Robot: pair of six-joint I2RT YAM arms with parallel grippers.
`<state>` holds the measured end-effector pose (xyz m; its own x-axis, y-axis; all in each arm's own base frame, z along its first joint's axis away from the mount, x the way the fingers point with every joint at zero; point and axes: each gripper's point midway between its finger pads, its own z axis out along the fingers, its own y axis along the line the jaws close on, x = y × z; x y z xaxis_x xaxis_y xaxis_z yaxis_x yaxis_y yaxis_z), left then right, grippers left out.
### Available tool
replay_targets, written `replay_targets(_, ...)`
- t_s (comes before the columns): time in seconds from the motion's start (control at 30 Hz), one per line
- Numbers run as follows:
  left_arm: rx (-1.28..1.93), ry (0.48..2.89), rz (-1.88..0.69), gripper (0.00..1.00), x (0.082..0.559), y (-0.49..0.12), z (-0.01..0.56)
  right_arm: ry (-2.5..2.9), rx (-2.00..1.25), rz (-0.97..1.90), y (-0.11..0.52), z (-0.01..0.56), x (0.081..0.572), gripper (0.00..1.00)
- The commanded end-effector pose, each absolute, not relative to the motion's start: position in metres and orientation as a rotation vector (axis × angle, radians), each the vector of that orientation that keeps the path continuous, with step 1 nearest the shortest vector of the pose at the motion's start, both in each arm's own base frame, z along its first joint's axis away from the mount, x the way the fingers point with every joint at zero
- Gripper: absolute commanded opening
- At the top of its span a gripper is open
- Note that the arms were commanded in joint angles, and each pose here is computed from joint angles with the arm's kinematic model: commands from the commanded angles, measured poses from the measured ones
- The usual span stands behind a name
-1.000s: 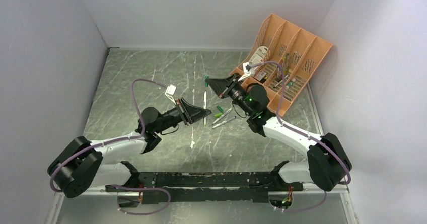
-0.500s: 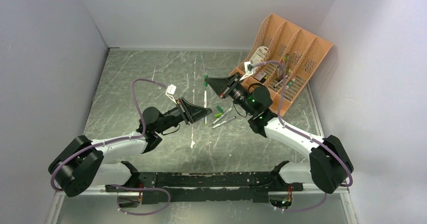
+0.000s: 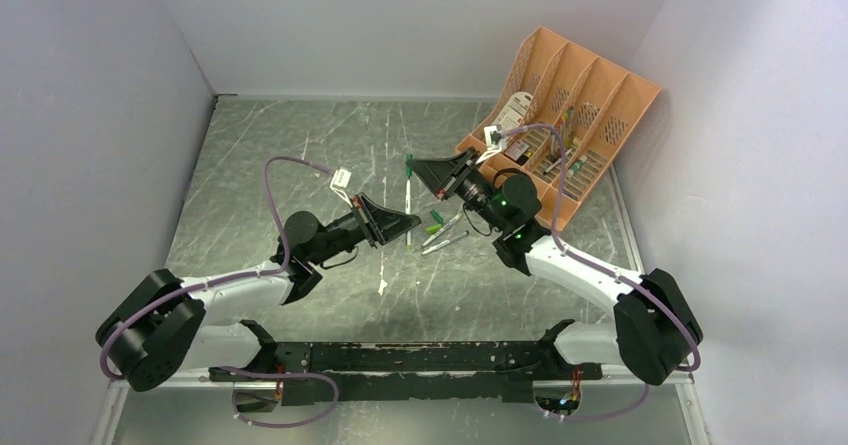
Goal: Insert the pens into the pen caps
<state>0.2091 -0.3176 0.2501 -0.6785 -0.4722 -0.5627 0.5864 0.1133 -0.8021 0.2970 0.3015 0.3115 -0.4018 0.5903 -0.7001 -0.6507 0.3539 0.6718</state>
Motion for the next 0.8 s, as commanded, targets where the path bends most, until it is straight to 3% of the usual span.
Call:
replay_targets(0.0,0.133,1.512,-1.677,0.07,0.212,-0.319,0.274,1.419,-0.075,1.370,0.298,0.320,0.288,0.00)
replay_targets(0.57,0.225,1.504,-1.589,0.07,0.220,-0.325,0.274,1.516,-0.146,1.373,0.302,0.294,0.275,0.00)
replay_targets(0.77,0.331,1.466,-1.443,0.07,0.227,-0.320,0.283,1.526,-0.250,1.359,0.305,0.290,0.265,0.00)
